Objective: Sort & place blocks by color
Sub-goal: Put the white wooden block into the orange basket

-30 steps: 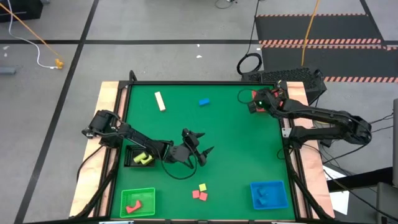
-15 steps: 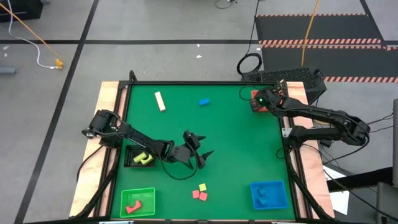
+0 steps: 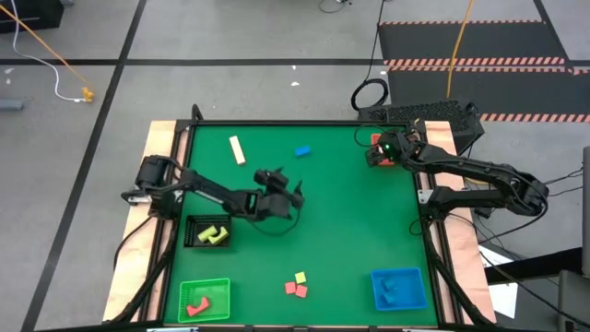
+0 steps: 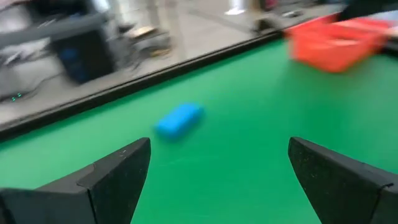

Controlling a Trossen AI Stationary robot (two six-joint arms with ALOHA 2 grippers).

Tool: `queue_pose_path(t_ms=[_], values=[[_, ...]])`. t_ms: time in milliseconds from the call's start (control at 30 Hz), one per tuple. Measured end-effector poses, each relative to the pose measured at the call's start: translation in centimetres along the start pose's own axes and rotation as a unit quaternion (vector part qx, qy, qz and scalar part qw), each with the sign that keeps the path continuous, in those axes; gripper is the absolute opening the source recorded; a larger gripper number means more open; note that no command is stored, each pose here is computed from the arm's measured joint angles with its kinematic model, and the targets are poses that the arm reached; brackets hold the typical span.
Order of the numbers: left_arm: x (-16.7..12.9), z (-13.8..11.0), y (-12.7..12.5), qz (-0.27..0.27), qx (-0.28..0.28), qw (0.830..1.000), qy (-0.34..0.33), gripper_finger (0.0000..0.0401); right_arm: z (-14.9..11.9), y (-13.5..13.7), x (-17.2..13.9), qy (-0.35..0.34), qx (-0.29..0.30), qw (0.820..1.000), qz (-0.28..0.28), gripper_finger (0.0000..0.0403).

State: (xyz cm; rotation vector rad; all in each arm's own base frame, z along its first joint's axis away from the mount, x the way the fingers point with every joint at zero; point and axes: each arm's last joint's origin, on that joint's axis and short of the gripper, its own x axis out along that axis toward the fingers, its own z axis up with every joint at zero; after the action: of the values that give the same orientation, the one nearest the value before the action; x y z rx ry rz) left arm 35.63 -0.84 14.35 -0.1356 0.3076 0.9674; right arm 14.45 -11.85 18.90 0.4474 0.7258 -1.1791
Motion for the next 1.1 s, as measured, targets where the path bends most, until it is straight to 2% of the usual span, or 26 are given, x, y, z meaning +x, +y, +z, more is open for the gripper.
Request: queue_pose_path(t_ms=[200, 433, 600, 867, 1100], values=[[3.1, -0.4, 4.7, 0.120, -0.045, 0.989, 0.073, 0.0381, 0.0, 0.1, 0.0, 0.003, 0.001, 1.000, 0.015, 0.0297], [3.9, 0.4, 10.9, 0.221, -0.131, 0.943, 0.212, 0.0381, 0.1, 0.2, 0.0, -0.003, 0.001, 1.000, 0.018, 0.0297], [5.2, 0.4, 13.2, 0.231, -0.167, 0.915, 0.285, 0.0381, 0.4, 0.3, 0.0, -0.017, 0.008, 1.000, 0.024, 0.0297], [6.4, 0.4, 15.1, 0.264, -0.192, 0.898, 0.295, 0.0381, 0.4, 0.6, 0.0, -0.007, -0.002, 0.998, 0.063, 0.0297], [6.6, 0.4, 16.3, 0.300, -0.222, 0.880, 0.291, 0.0381, 0.4, 0.6, 0.0, -0.007, -0.006, 0.998, 0.064, 0.0297]])
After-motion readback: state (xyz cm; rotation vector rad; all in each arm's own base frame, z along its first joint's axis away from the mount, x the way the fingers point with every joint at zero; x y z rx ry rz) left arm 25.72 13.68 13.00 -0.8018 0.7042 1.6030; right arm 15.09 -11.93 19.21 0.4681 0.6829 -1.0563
